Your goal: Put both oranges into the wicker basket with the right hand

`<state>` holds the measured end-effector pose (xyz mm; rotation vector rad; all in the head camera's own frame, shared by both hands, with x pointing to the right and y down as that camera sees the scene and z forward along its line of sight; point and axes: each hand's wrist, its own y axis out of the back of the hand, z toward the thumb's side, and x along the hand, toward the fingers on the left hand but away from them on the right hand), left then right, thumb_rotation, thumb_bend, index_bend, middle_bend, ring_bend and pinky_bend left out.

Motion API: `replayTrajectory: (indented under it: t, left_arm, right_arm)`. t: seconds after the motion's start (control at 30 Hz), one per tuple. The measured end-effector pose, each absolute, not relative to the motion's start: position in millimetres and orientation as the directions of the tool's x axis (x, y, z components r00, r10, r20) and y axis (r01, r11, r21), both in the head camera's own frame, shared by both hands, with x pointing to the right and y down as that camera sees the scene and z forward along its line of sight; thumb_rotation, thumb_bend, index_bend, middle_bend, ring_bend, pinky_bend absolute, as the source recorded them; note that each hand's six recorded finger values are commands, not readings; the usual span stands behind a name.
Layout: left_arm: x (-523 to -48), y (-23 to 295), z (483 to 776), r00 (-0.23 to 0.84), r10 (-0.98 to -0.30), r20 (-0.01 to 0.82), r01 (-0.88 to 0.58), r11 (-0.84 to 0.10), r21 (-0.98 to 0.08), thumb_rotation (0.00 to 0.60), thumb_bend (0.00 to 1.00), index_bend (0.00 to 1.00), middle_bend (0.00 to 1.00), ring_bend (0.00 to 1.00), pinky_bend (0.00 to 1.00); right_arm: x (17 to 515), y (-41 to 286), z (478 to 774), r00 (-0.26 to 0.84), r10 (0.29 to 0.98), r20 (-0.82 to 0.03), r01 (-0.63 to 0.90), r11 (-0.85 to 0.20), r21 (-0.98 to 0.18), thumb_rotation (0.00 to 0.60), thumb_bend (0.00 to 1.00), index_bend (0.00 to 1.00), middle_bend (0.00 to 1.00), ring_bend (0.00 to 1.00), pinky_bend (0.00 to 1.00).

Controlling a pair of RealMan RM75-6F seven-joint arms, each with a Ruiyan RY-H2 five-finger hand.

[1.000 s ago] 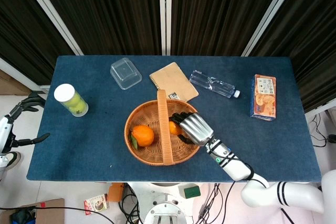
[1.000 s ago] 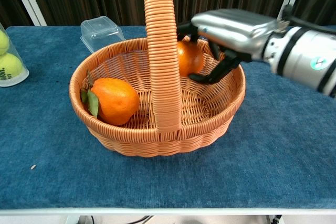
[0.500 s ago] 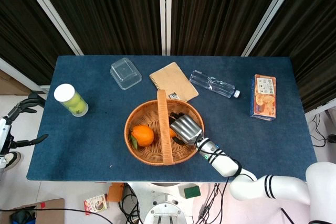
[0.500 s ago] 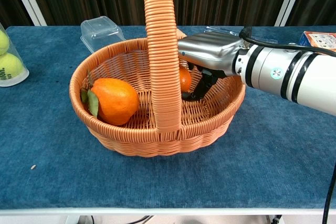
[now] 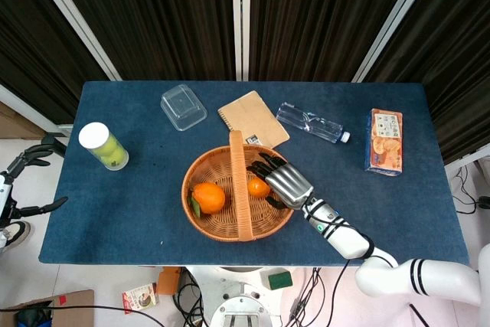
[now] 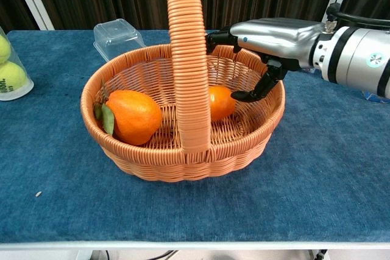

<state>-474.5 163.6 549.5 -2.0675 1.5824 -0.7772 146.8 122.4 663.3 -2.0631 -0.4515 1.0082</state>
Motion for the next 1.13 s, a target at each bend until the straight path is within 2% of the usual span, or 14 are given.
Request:
replayTrajectory:
  t: [0.1, 0.23, 0.43, 0.6, 0.73, 0.77, 0.83, 0.9, 1.0, 1.13]
  left_arm:
    - [-472.1, 165.5, 548.0, 0.196, -0.965, 0.172, -0.728, -0.261, -0.634, 0.600, 0.09, 0.23, 0.19, 0.19, 0.34]
    - [-471.7, 168.2, 543.4, 0.195, -0.967, 0.166, -0.720, -0.256, -0.645, 0.600, 0.09, 0.23, 0.19, 0.19, 0.34]
    - [-474.5, 174.6, 535.1, 0.187, -0.970, 0.152, -0.681, -0.240, -0.692, 0.600, 0.09, 0.23, 0.19, 0.19, 0.34]
    - [-481.1, 184.8, 533.1, 0.166, -0.973, 0.158, -0.554, -0.224, -0.802, 0.600, 0.09, 0.23, 0.19, 0.17, 0.33]
    - [-489.0, 196.2, 534.2, 0.130, -0.977, 0.172, -0.341, -0.207, -0.917, 0.587, 0.03, 0.17, 0.15, 0.09, 0.25]
    - [-491.3, 200.8, 535.1, 0.114, -0.977, 0.178, -0.257, -0.203, -0.945, 0.567, 0.02, 0.16, 0.14, 0.07, 0.23]
    - [-494.0, 208.5, 536.7, 0.091, -0.978, 0.189, -0.129, -0.200, -0.971, 0.488, 0.00, 0.15, 0.13, 0.05, 0.20]
    - [-495.7, 216.8, 538.4, 0.071, -0.977, 0.200, 0.000, -0.201, -0.980, 0.447, 0.00, 0.15, 0.13, 0.04, 0.20]
    - [-496.3, 228.0, 541.5, 0.055, -0.975, 0.216, 0.106, -0.209, -0.972, 0.440, 0.00, 0.15, 0.13, 0.04, 0.20]
    - [-495.3, 242.4, 547.6, 0.046, -0.969, 0.245, 0.100, -0.239, -0.966, 0.443, 0.00, 0.15, 0.13, 0.04, 0.20]
  right_arm:
    - [149.3, 123.6, 660.6, 0.629, 0.596, -0.499, -0.003, -0.640, -0.768, 0.600, 0.29, 0.02, 0.02, 0.00, 0.08]
    - [157.2, 123.1, 647.4, 0.637, 0.624, -0.453, 0.031, -0.608, -0.793, 0.600, 0.29, 0.02, 0.02, 0.00, 0.08]
    - [207.5, 121.5, 615.5, 0.586, 0.738, -0.334, 0.103, -0.477, -0.873, 0.600, 0.29, 0.02, 0.02, 0.00, 0.01]
    - [296.4, 138.0, 595.5, 0.423, 0.865, -0.268, 0.142, -0.356, -0.924, 0.600, 0.28, 0.00, 0.00, 0.00, 0.00]
    - [374.1, 167.4, 593.3, 0.260, 0.923, -0.283, 0.060, -0.308, -0.949, 0.600, 0.27, 0.00, 0.00, 0.00, 0.00]
    - [389.7, 173.7, 592.8, 0.223, 0.932, -0.285, 0.034, -0.299, -0.954, 0.600, 0.27, 0.00, 0.00, 0.00, 0.00]
    - [421.7, 189.1, 593.4, 0.141, 0.947, -0.290, -0.020, -0.290, -0.957, 0.600, 0.26, 0.00, 0.00, 0.00, 0.00]
    - [446.5, 204.9, 596.5, 0.068, 0.952, -0.300, -0.055, -0.296, -0.953, 0.600, 0.25, 0.00, 0.00, 0.00, 0.00]
    - [472.3, 224.2, 601.6, -0.021, 0.950, -0.312, -0.077, -0.313, -0.947, 0.600, 0.25, 0.00, 0.00, 0.00, 0.00]
    - [485.5, 232.9, 603.7, -0.069, 0.947, -0.314, -0.050, -0.318, -0.947, 0.600, 0.25, 0.00, 0.00, 0.00, 0.00]
